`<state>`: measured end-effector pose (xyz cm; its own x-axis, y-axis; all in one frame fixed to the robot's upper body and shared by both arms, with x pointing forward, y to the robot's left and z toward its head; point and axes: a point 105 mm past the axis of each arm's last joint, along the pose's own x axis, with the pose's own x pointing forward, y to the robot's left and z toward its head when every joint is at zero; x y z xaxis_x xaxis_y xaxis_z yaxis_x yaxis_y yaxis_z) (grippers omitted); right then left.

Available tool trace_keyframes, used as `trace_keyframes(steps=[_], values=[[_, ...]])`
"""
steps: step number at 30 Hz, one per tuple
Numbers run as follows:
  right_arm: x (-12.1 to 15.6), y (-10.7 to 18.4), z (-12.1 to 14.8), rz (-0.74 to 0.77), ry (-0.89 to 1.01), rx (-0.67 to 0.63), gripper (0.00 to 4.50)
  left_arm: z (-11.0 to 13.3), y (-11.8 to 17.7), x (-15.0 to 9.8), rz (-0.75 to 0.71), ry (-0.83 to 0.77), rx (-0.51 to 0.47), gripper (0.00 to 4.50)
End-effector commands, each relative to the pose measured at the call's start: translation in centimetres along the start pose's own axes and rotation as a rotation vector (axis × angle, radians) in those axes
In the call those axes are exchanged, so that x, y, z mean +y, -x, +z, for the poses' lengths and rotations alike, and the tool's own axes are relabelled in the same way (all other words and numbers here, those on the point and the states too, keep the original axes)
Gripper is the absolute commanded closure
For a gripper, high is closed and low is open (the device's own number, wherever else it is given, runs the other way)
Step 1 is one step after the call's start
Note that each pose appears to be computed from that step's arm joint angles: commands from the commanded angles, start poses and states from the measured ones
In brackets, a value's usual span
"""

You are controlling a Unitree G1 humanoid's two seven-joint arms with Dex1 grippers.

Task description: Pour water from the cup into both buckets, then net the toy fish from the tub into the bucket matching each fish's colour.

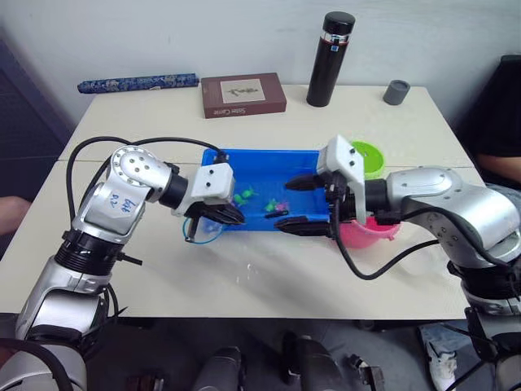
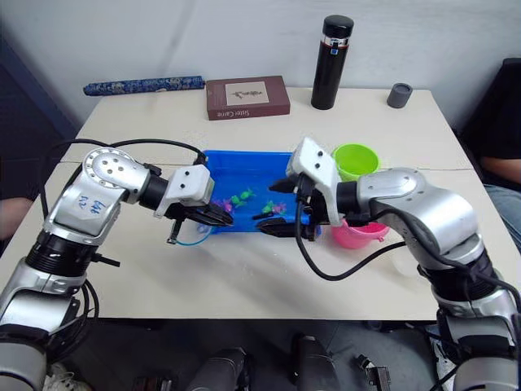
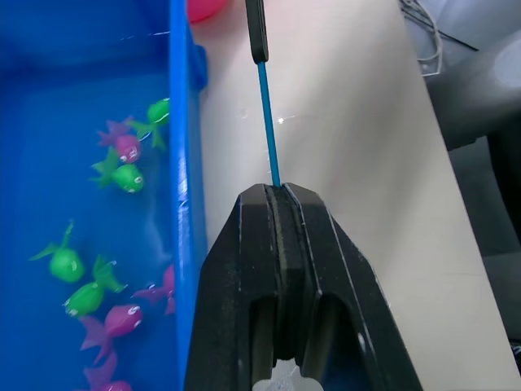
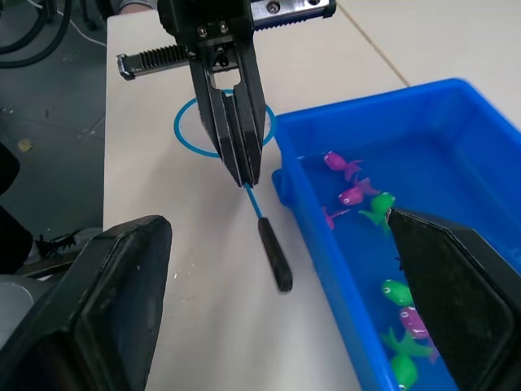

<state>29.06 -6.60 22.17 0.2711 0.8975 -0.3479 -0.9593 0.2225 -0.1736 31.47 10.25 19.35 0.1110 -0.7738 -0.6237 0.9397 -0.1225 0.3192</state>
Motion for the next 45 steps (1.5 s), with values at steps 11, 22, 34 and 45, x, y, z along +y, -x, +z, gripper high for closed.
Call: trace_keyframes(steps=[11, 22, 34, 45], values=[[0.8, -0.9, -0.4, 0.035, 0.059, 0.03, 1.33, 3.0, 0.2, -0.2, -0.026, -0.099, -0.045, 4.5], [0.7, -1.1, -0.5, 0.037, 0.084, 0.027, 4.34, 3.5, 0.3, 0.1, -0.014, -0.107, -0.052, 4.5], [0.7, 0.3, 0.5, -0.034, 0.1, -0.005, 4.5, 3.8, 2.3, 1.7, 0.066, 0.142, -0.247, 2.56], [-4.0, 8.7, -0.7, -0.497, 0.32, 0.197, 4.5, -1.9, 6.4, 0.3, 0.359, 0.366, -0.31, 0.1]])
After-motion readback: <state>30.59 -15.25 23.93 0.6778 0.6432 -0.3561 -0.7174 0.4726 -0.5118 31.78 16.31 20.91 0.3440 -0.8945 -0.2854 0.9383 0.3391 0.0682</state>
